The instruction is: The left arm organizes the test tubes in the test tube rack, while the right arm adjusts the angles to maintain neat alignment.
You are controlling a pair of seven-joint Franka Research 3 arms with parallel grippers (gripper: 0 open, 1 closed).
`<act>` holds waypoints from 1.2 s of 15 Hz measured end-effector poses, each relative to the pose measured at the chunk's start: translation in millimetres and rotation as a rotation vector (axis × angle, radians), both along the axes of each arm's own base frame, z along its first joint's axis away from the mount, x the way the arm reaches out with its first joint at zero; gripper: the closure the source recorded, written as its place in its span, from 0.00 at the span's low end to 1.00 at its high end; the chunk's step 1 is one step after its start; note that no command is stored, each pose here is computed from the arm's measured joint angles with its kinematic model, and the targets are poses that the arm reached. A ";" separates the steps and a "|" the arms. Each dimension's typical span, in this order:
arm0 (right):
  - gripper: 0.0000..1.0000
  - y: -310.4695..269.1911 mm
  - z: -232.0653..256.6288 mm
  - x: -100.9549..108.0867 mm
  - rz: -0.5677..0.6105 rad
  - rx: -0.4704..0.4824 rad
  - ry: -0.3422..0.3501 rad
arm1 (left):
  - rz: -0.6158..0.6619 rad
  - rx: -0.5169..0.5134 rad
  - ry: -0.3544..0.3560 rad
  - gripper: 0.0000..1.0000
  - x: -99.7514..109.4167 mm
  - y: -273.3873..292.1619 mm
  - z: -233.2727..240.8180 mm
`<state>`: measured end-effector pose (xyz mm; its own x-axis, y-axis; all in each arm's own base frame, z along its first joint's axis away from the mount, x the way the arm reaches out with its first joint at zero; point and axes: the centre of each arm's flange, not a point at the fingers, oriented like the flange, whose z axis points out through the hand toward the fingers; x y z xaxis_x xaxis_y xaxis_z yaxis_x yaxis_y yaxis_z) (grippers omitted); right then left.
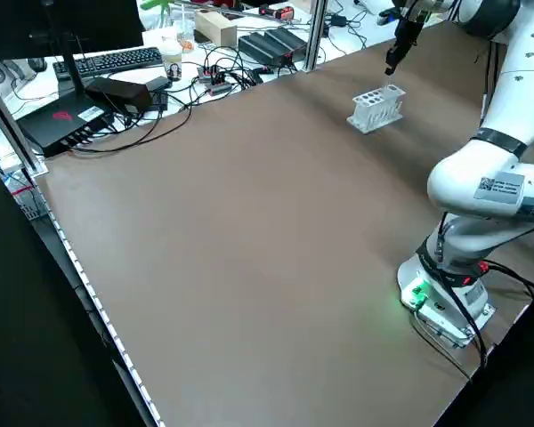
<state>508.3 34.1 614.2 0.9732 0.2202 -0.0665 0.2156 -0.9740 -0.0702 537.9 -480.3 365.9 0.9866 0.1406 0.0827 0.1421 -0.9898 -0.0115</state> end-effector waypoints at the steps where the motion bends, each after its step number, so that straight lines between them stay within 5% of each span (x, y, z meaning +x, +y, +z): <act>1: 0.00 0.0 0.0 0.0 0.000 0.000 0.000 | 0.001 0.000 0.000 0.82 0.1 0.5 2.1; 7: 0.00 -0.1 0.0 0.0 0.000 0.000 0.000 | 0.002 -0.029 -0.025 0.82 -3.1 4.1 42.7; 18: 0.00 -0.1 0.0 0.0 0.000 0.000 0.000 | 0.015 -0.029 -0.042 0.82 5.8 13.1 44.7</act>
